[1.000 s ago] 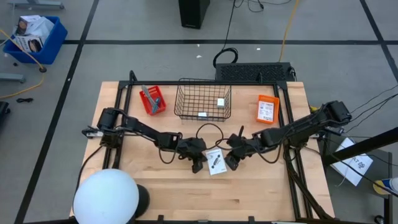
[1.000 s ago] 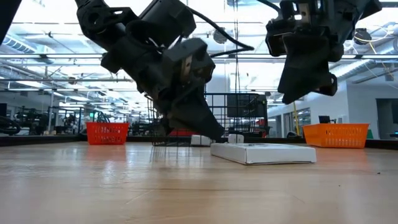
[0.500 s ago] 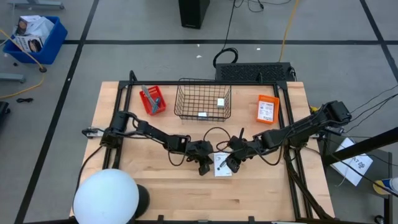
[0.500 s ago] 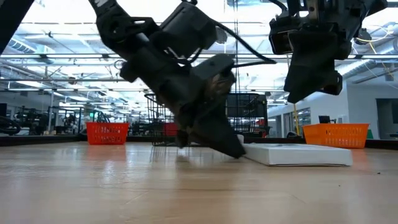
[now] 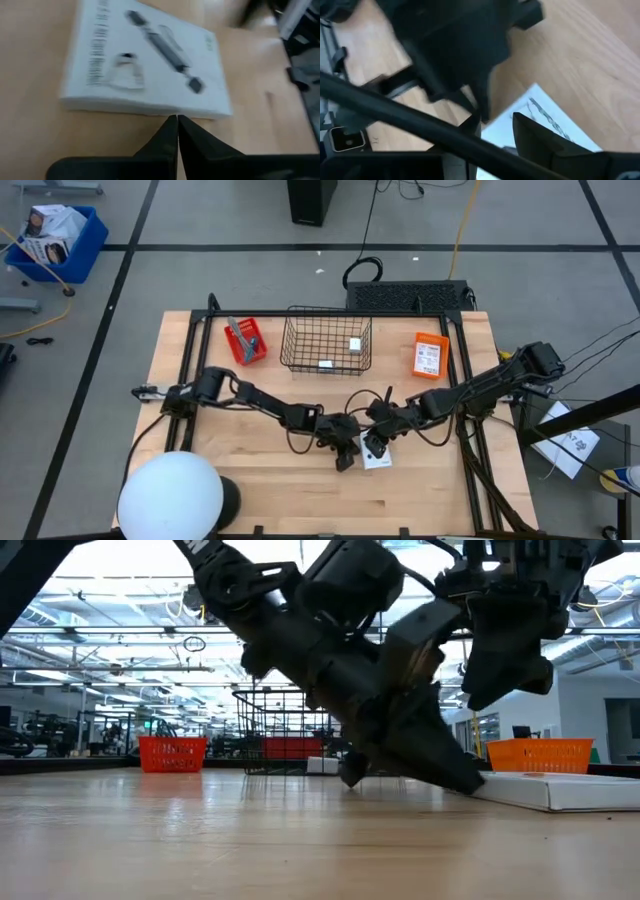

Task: Pick and place items into bin
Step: Put the card reader box into the orange bin

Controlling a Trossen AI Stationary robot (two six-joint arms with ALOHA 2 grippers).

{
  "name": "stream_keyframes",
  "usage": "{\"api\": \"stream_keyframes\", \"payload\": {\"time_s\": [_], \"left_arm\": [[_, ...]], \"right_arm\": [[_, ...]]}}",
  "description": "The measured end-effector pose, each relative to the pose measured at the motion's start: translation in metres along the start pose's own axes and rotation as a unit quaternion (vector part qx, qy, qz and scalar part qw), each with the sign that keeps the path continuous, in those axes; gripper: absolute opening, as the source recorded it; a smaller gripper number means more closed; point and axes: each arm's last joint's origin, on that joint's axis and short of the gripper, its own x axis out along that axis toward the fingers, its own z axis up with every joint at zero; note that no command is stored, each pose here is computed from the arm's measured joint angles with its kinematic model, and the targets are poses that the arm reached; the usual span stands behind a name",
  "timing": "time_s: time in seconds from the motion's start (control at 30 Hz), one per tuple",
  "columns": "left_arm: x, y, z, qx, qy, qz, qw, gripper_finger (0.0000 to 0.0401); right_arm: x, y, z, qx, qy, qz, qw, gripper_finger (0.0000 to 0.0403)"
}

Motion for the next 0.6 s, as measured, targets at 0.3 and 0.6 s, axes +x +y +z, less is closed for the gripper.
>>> {"api": "stream_keyframes", "payload": {"time_s": [0.3, 0.6], "left_arm": [[-0.003, -0.007, -0.005, 0.04, 0.059, 0.001, 0.997, 0.0008], [-0.017, 0.005, -0.002, 0.038, 0.108, 0.037, 0.993, 0.0011]], "right_arm": [[0.015, 0.001, -0.011, 0.051, 0.023, -0.022, 0.998, 0.0105], [0.04, 0.002, -0.015, 0.057, 0.024, -0.024, 0.998, 0.0105]]}}
